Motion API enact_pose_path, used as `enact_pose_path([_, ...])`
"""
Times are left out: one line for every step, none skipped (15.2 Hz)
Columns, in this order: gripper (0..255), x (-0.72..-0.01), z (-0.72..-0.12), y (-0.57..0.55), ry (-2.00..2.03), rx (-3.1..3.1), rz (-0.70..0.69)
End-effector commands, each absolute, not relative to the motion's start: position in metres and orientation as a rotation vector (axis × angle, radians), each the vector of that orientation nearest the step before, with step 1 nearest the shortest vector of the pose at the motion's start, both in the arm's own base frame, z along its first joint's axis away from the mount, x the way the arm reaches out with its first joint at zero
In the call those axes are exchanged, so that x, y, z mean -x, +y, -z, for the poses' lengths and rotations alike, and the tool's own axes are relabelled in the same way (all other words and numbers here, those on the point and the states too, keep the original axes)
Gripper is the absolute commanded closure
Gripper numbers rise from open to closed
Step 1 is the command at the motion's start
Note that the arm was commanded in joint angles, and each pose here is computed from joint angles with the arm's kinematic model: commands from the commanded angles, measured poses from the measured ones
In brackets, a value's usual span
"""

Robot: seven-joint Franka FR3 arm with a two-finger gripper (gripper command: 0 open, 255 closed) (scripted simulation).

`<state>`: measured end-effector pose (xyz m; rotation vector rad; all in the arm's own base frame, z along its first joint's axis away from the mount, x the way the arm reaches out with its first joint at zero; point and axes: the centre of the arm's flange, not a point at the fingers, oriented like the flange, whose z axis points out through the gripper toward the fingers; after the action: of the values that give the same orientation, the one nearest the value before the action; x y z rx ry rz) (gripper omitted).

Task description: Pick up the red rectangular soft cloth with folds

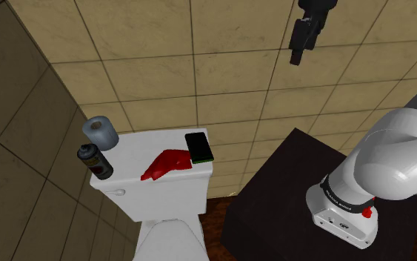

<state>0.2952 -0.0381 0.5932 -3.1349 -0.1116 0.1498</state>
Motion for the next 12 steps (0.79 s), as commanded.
enact_pose_path([0,-0.295,-0.593,-0.038,-0.112,3.135,-0.15])
enact_pose_path([0,-0.295,-0.583,-0.032,-0.064,3.127,-0.148])
enact_pose_path([0,-0.294,-0.572,-0.026,-0.016,3.118,-0.145])
enact_pose_path([0,-0.294,-0.562,-0.019,0.032,3.109,-0.143])
enact_pose_path([0,-0.294,-0.551,-0.013,0.079,3.098,-0.141])
enact_pose_path([0,-0.294,-0.541,-0.006,0.126,3.087,-0.138])
enact_pose_path([0,-0.294,-0.531,0.001,0.172,3.076,-0.136])
enact_pose_path([0,-0.295,-0.52,0.007,0.218,3.063,-0.134])
enact_pose_path([0,-0.295,-0.51,0.014,0.264,3.05,-0.131])
enact_pose_path([0,-0.296,-0.5,0.021,0.31,3.037,-0.129])
enact_pose_path([0,-0.297,-0.49,0.028,0.355,3.022,-0.126])
enact_pose_path([0,-0.299,-0.48,0.035,0.4,3.007,-0.124])
